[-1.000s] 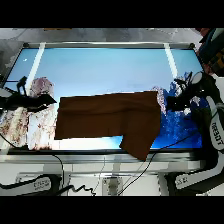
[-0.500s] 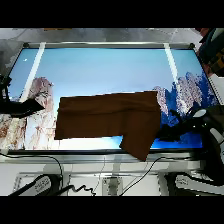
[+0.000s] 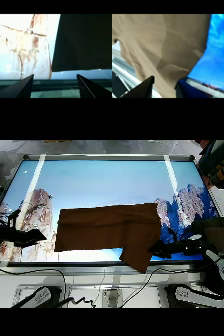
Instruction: Fold the clothes and pants, and hang the long-sleeved shirts on hangers.
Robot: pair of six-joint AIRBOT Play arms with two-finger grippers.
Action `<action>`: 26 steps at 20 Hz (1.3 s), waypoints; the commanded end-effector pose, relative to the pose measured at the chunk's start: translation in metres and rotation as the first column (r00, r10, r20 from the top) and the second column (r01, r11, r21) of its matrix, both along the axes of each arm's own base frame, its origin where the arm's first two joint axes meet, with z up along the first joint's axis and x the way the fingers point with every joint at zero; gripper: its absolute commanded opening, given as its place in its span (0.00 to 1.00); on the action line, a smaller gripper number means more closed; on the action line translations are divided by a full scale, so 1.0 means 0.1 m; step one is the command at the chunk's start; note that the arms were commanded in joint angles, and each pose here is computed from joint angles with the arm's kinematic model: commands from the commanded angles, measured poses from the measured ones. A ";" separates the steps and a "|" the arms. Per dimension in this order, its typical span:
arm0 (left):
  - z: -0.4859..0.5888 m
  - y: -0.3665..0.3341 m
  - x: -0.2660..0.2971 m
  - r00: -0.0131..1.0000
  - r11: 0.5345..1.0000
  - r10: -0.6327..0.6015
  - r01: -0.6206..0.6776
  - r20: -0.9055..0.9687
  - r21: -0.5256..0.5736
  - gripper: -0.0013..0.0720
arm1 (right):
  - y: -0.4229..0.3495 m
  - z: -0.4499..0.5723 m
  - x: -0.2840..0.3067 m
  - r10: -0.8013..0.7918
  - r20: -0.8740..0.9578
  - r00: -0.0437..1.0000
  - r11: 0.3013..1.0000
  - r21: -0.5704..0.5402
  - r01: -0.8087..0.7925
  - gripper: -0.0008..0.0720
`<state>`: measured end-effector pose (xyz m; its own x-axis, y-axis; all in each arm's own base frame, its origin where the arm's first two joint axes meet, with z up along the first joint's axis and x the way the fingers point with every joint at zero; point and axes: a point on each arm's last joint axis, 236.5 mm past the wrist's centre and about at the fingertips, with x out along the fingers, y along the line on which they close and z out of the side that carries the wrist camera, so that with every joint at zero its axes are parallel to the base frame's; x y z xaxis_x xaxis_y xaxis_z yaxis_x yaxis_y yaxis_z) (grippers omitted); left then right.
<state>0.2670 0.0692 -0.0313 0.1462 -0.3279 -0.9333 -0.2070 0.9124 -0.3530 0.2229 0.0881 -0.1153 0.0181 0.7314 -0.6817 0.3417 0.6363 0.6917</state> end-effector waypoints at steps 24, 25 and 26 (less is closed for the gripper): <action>-0.81 -0.70 -0.16 0.994 0.974 0.041 -0.018 0.098 -0.227 0.29 | 0.13 0.17 0.28 -0.079 0.105 0.991 0.993 0.094 0.069 0.03; -0.81 -0.70 -0.16 0.994 0.974 0.041 -0.017 0.099 -0.227 0.26 | 0.13 0.17 0.28 -0.079 0.105 0.991 0.993 0.094 0.069 0.03; -0.78 -0.69 -0.14 0.994 0.973 0.037 -0.012 0.103 -0.229 0.27 | 0.13 0.17 0.28 -0.079 0.105 0.991 0.993 0.094 0.069 0.03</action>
<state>0.2502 0.0002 -0.1087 0.2505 -0.5256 -0.8130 -0.1816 0.7994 -0.5727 0.2509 0.1008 -0.0988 0.1445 0.7833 -0.6046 0.3055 0.5458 0.7802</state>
